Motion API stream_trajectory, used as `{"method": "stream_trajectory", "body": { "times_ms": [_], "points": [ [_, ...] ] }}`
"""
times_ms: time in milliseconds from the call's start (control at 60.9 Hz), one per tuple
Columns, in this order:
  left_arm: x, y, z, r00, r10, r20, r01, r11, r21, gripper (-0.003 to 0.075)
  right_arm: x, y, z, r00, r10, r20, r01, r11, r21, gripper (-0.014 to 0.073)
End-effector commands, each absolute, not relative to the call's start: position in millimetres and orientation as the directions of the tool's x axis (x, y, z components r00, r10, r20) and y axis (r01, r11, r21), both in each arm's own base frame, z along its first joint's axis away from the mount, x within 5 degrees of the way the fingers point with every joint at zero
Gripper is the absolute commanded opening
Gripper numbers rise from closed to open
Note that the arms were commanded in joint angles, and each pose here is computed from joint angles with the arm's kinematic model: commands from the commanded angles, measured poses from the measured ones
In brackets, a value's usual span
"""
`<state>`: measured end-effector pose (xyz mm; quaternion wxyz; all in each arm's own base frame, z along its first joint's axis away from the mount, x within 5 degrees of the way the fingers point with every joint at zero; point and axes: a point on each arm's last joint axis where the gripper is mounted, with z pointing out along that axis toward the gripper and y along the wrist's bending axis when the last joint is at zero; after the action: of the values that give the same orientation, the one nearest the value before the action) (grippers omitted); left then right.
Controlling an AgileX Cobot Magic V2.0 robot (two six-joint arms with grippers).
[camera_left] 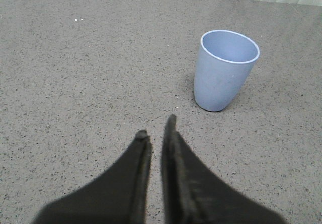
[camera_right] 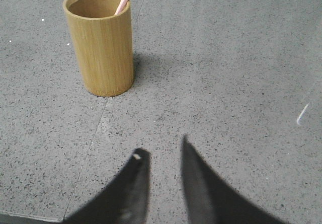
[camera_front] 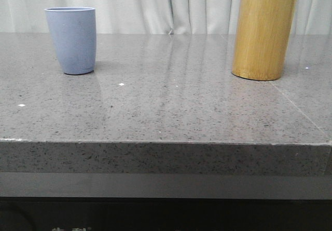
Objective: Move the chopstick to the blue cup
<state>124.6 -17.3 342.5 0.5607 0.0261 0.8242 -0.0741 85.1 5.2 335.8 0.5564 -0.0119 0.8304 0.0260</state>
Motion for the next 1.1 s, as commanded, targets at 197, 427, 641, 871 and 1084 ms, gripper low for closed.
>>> {"method": "stream_trajectory", "body": {
  "times_ms": [197,427,641,871,1084],
  "points": [
    [129,-17,361,-0.272,-0.056,-0.961,0.124,0.988,-0.093,0.0545,88,4,349,-0.313,0.0,-0.95,-0.039,0.999,0.012,0.0539],
    [143,-23,383,-0.303,-0.011,-0.953,0.169,0.983,-0.065,0.0507,87,5,349,-0.322,0.013,-0.947,-0.044,0.999,0.029,0.0539],
    [173,-41,402,-0.339,0.046,-0.94,0.257,0.965,-0.045,0.0461,87,5,348,-0.33,0.013,-0.944,-0.044,0.999,0.03,0.0539],
    [220,-59,416,-0.424,0.084,-0.902,0.295,0.954,-0.05,0.0408,87,5,348,-0.33,0.013,-0.944,-0.044,0.999,0.03,0.0539],
    [272,-72,421,-0.546,0.129,-0.827,0.31,0.949,-0.056,0.0377,87,5,348,-0.33,0.013,-0.944,-0.046,0.998,0.03,0.0539]
  ]
}}
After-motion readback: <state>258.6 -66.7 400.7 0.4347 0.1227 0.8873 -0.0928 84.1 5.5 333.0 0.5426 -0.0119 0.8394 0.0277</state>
